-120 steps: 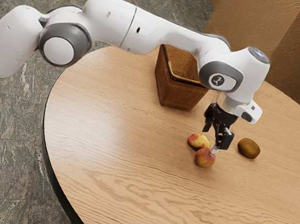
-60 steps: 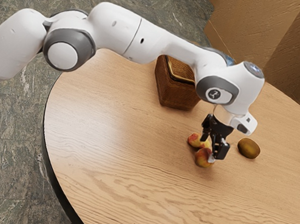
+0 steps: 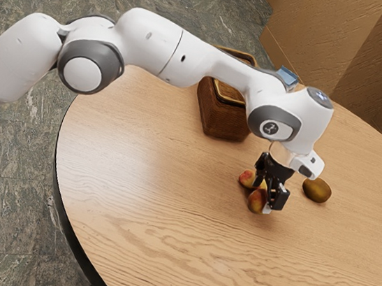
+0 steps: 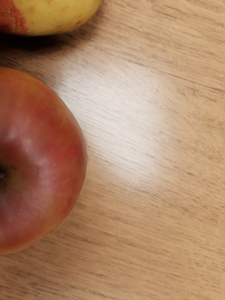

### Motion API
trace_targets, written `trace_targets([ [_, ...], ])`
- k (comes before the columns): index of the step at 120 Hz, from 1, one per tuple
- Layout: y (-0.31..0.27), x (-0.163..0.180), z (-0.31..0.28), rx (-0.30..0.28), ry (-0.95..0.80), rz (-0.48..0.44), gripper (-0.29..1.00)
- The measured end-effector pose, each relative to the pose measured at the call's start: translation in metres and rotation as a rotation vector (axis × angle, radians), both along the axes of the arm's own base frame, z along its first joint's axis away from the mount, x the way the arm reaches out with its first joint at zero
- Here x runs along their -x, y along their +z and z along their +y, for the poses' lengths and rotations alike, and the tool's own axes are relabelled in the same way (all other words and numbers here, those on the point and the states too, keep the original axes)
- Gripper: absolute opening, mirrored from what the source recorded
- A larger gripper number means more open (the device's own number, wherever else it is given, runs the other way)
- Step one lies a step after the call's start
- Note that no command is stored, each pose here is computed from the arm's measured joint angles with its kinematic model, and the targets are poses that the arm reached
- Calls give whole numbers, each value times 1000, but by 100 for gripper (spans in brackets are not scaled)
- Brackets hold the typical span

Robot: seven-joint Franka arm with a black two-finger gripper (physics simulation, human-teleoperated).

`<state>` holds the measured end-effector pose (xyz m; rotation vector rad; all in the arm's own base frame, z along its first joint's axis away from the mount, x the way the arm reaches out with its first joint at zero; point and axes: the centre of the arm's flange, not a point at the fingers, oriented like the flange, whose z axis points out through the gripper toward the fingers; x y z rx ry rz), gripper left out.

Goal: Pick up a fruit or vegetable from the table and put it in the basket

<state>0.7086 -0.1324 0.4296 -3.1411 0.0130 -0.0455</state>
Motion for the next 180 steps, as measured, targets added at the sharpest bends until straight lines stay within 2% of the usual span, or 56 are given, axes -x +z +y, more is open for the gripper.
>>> trace_targets([
  [25, -7, -1, 3, 1, 3, 4, 70],
  [46, -10, -1, 3, 9, 4, 6, 43],
  [71, -2, 1, -7, 14, -8, 0, 38],
  [81, 41, 9, -22, 29, -24, -47, 34],
  [97, 186, 46, -17, 54, -6, -202, 36],
  [104, 256, 64, 31, 64, 67, -277, 36],
  [110, 303, 79, 111, 84, 180, -325, 37],
  [119, 341, 107, 226, 85, 356, -361, 38],
  [126, 349, 125, 275, 65, 442, -358, 36],
  [137, 353, 140, 309, -2, 516, -347, 37],
  [151, 352, 141, 324, -76, 553, -363, 37],
  [177, 330, 118, 338, -115, 562, -412, 36],
  [180, 330, 117, 338, -115, 562, -421, 41],
])
